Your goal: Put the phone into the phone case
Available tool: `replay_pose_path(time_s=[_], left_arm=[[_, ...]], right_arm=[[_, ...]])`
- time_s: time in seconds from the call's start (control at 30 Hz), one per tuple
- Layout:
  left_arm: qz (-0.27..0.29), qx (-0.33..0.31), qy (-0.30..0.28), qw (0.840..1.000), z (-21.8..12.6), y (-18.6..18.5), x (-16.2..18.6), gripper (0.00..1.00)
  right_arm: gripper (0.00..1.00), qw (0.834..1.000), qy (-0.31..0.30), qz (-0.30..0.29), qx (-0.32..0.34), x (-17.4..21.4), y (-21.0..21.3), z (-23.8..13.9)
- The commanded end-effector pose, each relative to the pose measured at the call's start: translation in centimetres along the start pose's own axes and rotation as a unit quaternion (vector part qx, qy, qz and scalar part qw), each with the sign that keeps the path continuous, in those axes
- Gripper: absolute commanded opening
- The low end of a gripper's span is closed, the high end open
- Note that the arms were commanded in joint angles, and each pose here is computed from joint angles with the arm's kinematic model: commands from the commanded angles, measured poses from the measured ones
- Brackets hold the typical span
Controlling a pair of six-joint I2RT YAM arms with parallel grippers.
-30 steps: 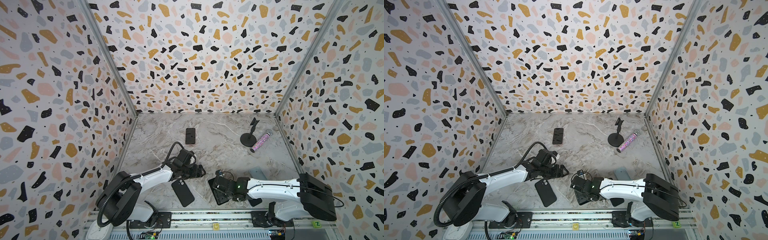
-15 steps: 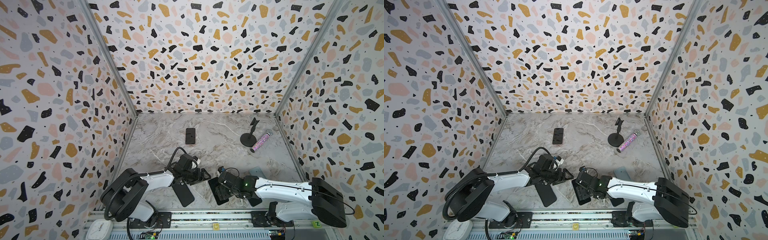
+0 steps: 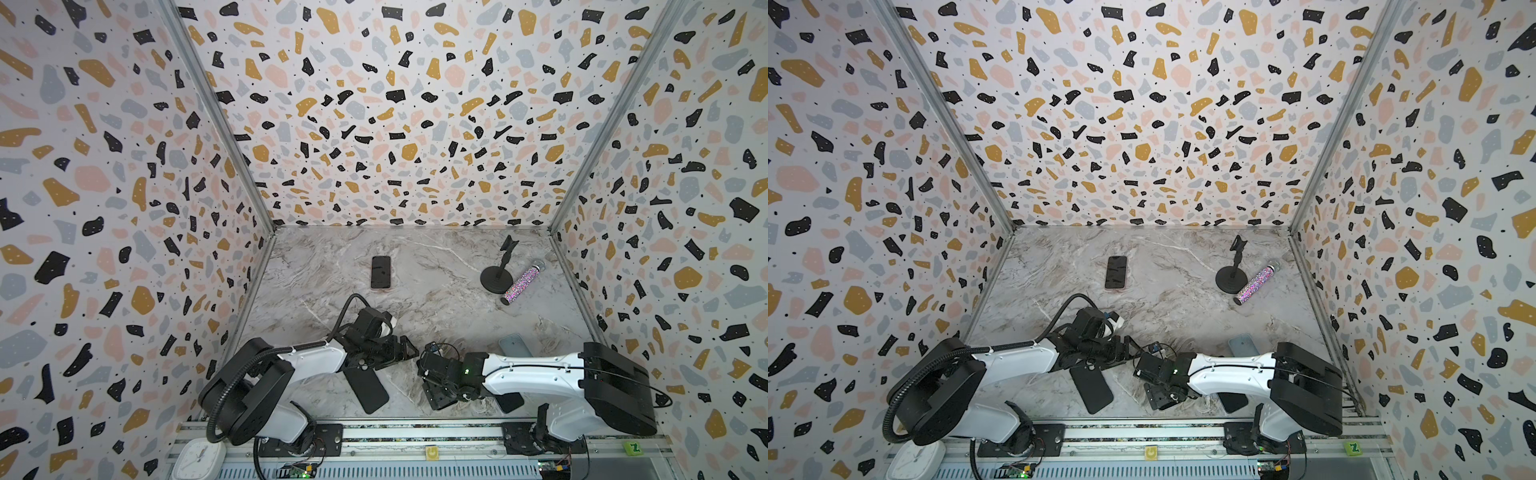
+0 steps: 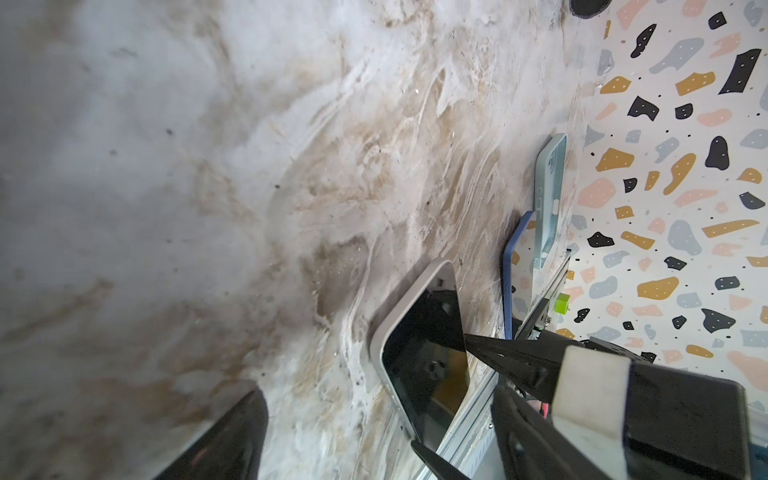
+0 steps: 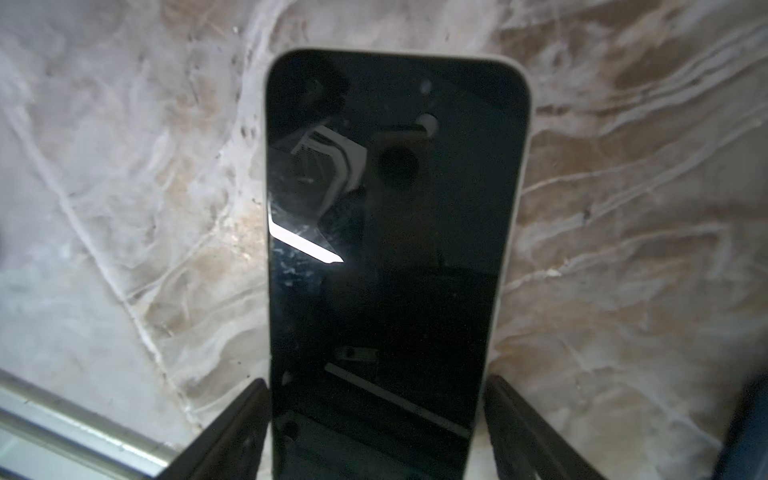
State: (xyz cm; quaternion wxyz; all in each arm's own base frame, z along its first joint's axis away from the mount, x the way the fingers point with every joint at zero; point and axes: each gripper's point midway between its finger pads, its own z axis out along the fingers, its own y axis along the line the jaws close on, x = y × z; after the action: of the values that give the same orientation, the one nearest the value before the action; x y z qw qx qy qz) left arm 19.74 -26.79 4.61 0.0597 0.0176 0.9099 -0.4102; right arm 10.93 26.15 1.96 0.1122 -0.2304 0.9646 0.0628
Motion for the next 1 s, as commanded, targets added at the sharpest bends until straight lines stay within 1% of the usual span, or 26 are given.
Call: replay_pose_path(time_s=[0.0,0.07,0.13,0.2,0.3,0.33,0.37,0.47,0.53,0.8,0.97], left_arm=[[-0.003,-0.007,-0.004,1.0,0.1,0.6,-0.1,0.88],[-0.004,-0.007,-0.001,1.0,0.2,0.7,0.0,0.88],[-0.006,-0.006,0.001,1.0,0.3,0.8,0.2,0.89],[-0.007,-0.003,0.002,1.0,0.4,0.9,0.3,0.9],[-0.009,0.005,0.005,1.0,0.7,0.8,0.7,0.91],[-0.005,0.011,0.006,1.0,0.8,0.6,0.9,0.9],[-0.018,0.018,0.008,1.0,1.0,0.4,1.0,0.9],[-0.018,0.051,0.014,0.998,1.5,-0.9,1.2,0.8],[-0.018,0.066,0.018,0.997,1.9,-1.6,1.4,0.76],[-0.019,0.107,0.022,0.994,2.7,-2.3,1.6,0.6],[-0.009,0.124,0.018,0.992,3.2,-2.7,1.4,0.46]], right_arm=[[0.79,0.998,0.036,0.003,0.055,1.8,-1.7,1.1],[0.72,0.997,0.042,0.006,0.061,2.2,-2.0,1.6],[0.68,0.997,0.044,0.007,0.063,2.3,-2.1,1.7],[0.62,0.997,0.042,0.008,0.062,2.2,-2.1,1.8],[0.58,0.998,0.028,0.007,0.05,1.6,-2.1,1.5],[0.58,0.999,0.018,0.004,0.038,1.2,-1.9,1.4],[0.56,1.0,0.005,0.0,0.021,0.9,-1.5,1.2],[0.52,1.0,-0.022,0.002,-0.017,0.2,-1.2,0.9],[0.5,0.999,-0.031,0.005,-0.031,0.1,-1.3,0.9],[0.47,0.997,-0.048,0.009,-0.057,0.0,-1.6,0.8],[0.47,0.997,-0.054,0.006,-0.063,-0.1,-1.6,0.6]])
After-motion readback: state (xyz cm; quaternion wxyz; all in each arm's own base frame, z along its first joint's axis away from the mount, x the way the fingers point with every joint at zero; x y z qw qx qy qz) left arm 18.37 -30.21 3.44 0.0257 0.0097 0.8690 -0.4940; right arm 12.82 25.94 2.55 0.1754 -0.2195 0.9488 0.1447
